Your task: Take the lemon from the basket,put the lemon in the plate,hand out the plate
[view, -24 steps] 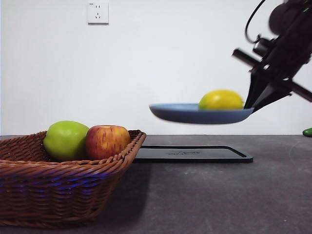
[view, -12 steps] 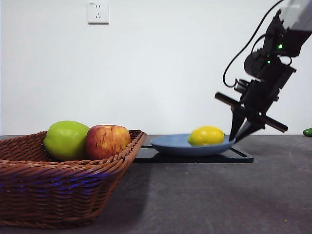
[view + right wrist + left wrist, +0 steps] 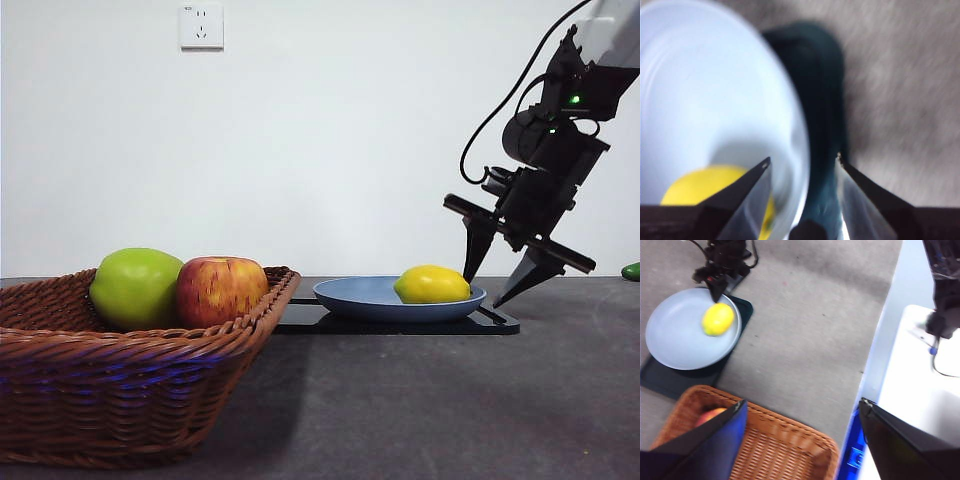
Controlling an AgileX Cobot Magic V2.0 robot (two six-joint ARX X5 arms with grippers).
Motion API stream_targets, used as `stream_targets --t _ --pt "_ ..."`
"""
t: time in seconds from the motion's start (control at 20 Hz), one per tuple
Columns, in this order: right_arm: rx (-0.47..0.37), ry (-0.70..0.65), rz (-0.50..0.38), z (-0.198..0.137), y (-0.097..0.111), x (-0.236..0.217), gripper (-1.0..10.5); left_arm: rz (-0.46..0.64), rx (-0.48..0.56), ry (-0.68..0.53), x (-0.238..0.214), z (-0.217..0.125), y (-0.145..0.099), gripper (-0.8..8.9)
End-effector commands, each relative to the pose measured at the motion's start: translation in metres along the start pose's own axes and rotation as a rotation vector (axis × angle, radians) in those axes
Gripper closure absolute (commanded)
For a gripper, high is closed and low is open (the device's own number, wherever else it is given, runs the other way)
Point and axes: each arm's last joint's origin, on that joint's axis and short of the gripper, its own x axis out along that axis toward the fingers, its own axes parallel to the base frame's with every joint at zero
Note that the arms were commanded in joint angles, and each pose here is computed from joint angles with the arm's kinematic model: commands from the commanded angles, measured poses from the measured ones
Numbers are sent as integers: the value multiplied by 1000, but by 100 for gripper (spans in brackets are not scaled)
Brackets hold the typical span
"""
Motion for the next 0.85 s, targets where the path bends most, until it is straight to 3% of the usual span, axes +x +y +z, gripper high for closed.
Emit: stream_targets --t 0.05,0.2,0.3,0.4,0.55,0.65,0.85 --pt "-79 -63 19 6 15 -35 713 40 29 -32 -1 6 1 426" --pt "-179 -118 22 -2 36 -90 718 95 52 -57 2 11 5 426" --pt "-217 -154 25 -14 50 -129 780 116 65 -80 3 14 9 433" --pt "-241 -174 45 -31 66 -165 851 154 59 -103 2 16 14 533" --pt "-350 -209 76 -63 92 -212 927 195 56 -115 0 15 25 769" --pt "-425 -256 80 -86 112 -238 945 237 44 -103 -3 11 37 807" --pt "-546 -425 -76 -135 147 -281 945 318 -74 -85 -11 -1 64 807"
